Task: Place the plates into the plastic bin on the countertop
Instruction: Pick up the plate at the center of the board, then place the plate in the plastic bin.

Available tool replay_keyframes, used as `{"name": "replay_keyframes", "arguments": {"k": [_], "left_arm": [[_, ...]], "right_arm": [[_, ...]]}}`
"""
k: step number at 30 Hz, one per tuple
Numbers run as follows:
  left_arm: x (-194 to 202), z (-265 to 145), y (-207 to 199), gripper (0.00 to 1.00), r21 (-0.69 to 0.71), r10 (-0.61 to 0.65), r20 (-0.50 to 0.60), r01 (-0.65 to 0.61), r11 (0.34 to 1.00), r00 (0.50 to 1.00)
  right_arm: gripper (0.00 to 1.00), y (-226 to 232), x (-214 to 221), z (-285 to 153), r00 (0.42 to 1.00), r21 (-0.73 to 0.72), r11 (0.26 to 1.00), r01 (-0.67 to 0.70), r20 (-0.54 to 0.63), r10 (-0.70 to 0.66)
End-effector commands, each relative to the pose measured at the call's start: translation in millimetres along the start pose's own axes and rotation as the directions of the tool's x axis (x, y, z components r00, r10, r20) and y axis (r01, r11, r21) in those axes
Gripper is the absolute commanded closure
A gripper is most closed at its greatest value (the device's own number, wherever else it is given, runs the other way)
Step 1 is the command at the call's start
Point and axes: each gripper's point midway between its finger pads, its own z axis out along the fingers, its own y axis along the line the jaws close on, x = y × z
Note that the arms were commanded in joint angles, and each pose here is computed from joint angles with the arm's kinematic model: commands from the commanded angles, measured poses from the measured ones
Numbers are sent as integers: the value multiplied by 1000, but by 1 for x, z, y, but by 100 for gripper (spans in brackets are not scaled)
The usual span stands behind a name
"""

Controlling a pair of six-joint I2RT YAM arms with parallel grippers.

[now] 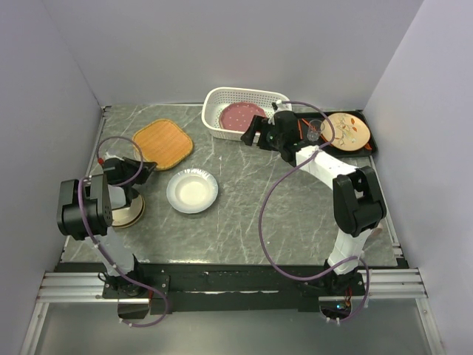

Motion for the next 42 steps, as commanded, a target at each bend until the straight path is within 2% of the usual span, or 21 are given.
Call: {"name": "replay_keyframes", "arguments": {"k": [1,16,25,32,42], "left_arm": [[-11,-16,-53,99,165,71,26,-74,984,997],[-17,-61,-100,99,239,154,86,-171,956,984],[-17,-88,-130,99,306,189,112,-214,927,976],[-11,-103,-151,99,364,225,79,-238,900,971],[9,-118,-170,99,485,263,11,-235,842,965]], "right_arm": [[7,26,-15,-10,998,-88,996,26,56,-21],[6,57,-8,-16,999,-270,963,-8,32,17],[6,80,3,-23,999,-420,907,-40,-15,38],[5,98,6,-28,997,-529,846,-73,-44,59],[5,105,14,-24,993,-574,811,-112,-89,74]]}}
